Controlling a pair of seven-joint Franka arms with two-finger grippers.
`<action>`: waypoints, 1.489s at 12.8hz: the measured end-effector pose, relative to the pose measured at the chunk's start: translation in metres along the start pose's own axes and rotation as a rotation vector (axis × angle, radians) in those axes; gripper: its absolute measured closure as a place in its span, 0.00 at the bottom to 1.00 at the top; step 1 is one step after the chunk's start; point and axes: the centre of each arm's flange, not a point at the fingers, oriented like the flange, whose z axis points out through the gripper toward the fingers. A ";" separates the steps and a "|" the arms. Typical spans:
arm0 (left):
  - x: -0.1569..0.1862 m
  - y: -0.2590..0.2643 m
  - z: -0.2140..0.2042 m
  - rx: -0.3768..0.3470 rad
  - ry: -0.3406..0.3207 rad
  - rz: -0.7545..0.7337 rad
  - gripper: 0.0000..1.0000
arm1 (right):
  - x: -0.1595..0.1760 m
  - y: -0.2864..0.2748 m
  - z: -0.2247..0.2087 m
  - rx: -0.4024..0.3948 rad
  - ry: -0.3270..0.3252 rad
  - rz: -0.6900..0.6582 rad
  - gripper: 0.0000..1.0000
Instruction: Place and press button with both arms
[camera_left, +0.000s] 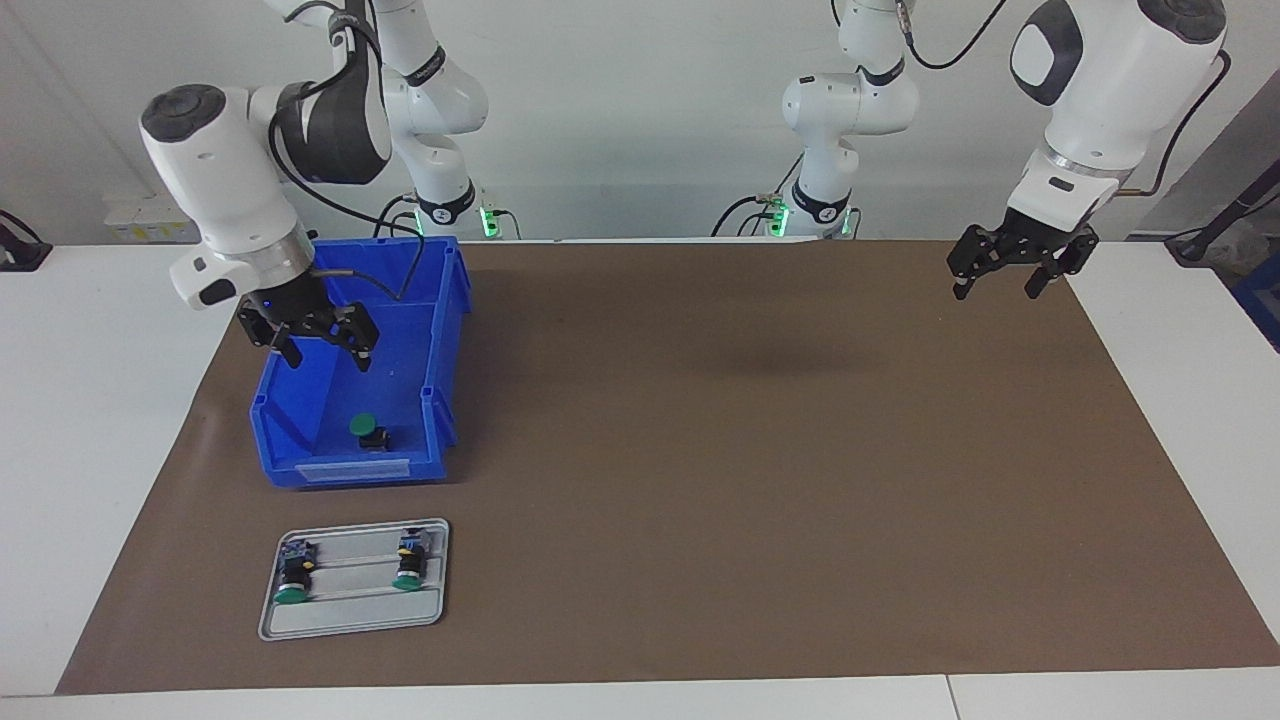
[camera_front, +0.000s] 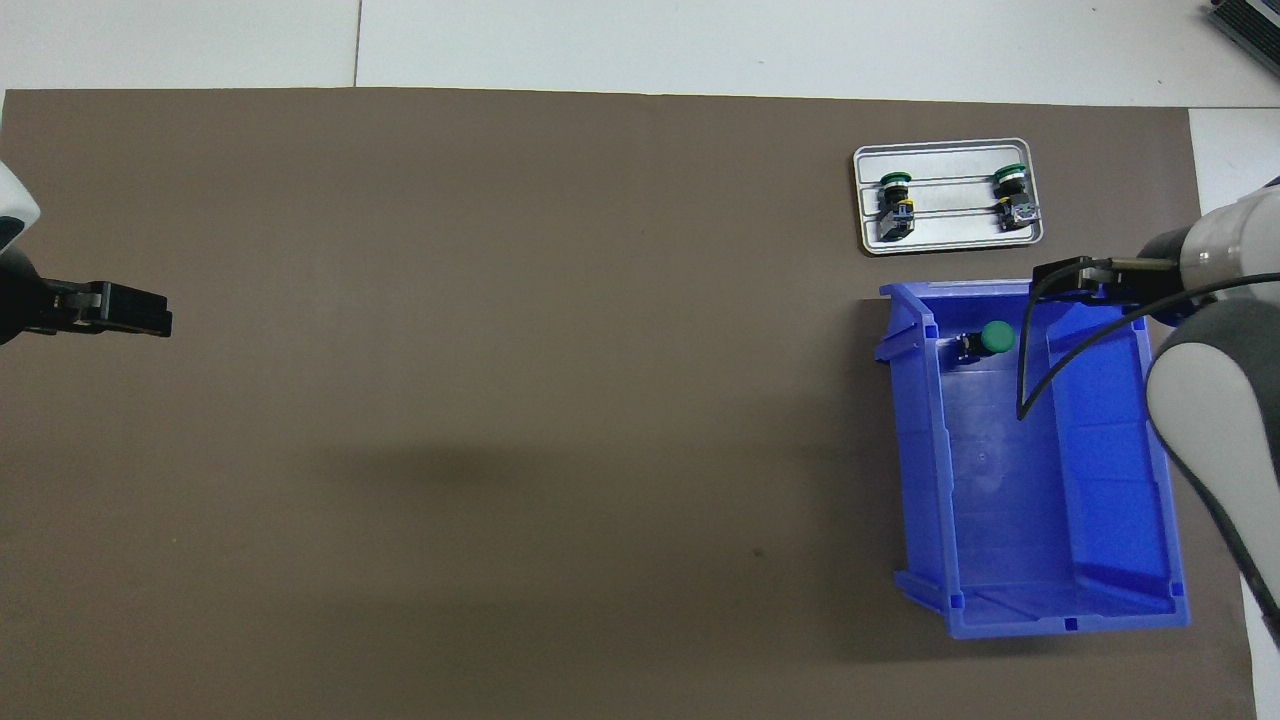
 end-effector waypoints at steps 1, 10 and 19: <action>0.000 0.000 0.000 0.000 0.000 0.000 0.00 | 0.002 -0.001 -0.019 -0.001 -0.002 0.010 0.03; 0.000 0.000 0.000 0.000 0.000 0.000 0.00 | -0.015 -0.030 -0.058 -0.023 -0.103 0.009 0.00; 0.000 0.000 0.000 0.000 0.000 0.000 0.00 | -0.016 -0.027 -0.057 -0.032 -0.103 0.042 0.00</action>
